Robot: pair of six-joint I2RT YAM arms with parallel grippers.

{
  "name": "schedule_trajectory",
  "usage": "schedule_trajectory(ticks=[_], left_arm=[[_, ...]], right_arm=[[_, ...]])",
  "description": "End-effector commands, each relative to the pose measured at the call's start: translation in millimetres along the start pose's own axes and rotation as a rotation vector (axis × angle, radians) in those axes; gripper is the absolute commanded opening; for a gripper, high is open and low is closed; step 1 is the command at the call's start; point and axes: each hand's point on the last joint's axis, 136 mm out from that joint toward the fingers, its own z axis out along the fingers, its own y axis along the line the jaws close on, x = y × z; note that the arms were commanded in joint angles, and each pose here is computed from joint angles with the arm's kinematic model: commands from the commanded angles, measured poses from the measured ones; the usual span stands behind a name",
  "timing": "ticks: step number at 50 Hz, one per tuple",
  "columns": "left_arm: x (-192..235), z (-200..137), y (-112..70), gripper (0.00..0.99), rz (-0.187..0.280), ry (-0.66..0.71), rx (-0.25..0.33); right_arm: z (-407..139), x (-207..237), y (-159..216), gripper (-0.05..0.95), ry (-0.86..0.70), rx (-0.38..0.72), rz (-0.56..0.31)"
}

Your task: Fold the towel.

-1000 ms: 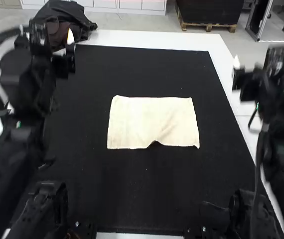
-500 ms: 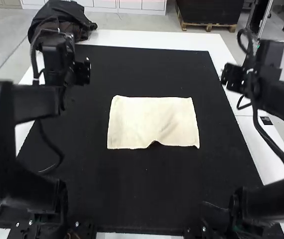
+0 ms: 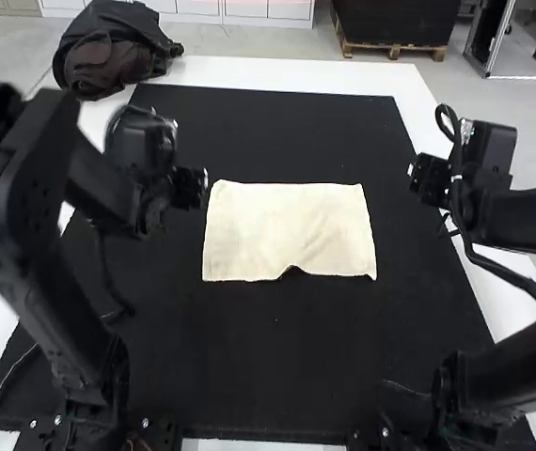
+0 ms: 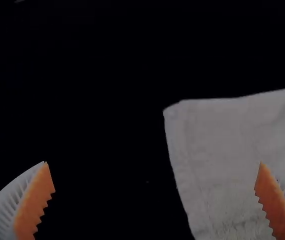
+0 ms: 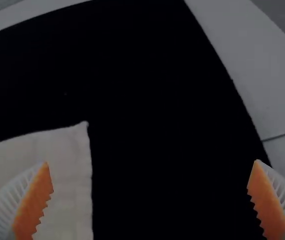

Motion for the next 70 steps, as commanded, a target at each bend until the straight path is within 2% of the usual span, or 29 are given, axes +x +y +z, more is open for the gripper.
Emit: schedule_trajectory(ticks=[1,7,14,20,25,27,37,54,70], left_arm=[[8.1,12.4,-4.3,0.957,-0.022,0.031,0.018],[18.9,23.6,-5.0,0.957,-0.023,0.075,0.02],[6.6,28.7,-5.4,0.954,-0.021,0.048,0.027],[2.6,34.7,-11.6,0.948,-0.02,0.049,0.057],[12.7,43.4,-20.7,0.943,-0.02,0.122,0.11],[16.2,45.8,-21.7,0.948,-0.013,0.14,0.113],[11.7,54.2,-17.8,0.959,-0.016,0.123,0.105],[11.1,75.3,-19.4,0.959,-0.016,0.152,0.113],[17.7,92.0,-21.2,0.957,-0.02,0.186,0.119]], right_arm=[[10.7,9.4,11.5,0.91,0.034,-0.011,-0.037],[21.5,18.9,25.9,0.91,0.073,-0.04,-0.056],[29.1,17.3,37.0,0.91,0.078,-0.061,-0.071],[37.7,17.3,42.5,0.91,0.074,-0.064,-0.081],[48.2,19.2,46.8,0.9,0.082,-0.068,-0.087],[52.8,20.1,47.4,0.9,0.087,-0.069,-0.087],[75.1,37.8,47.2,0.9,0.135,-0.068,-0.09],[115.6,52.0,51.4,0.9,0.175,-0.081,-0.18],[138.7,63.9,72.3,0.9,0.192,-0.123,-0.24]])
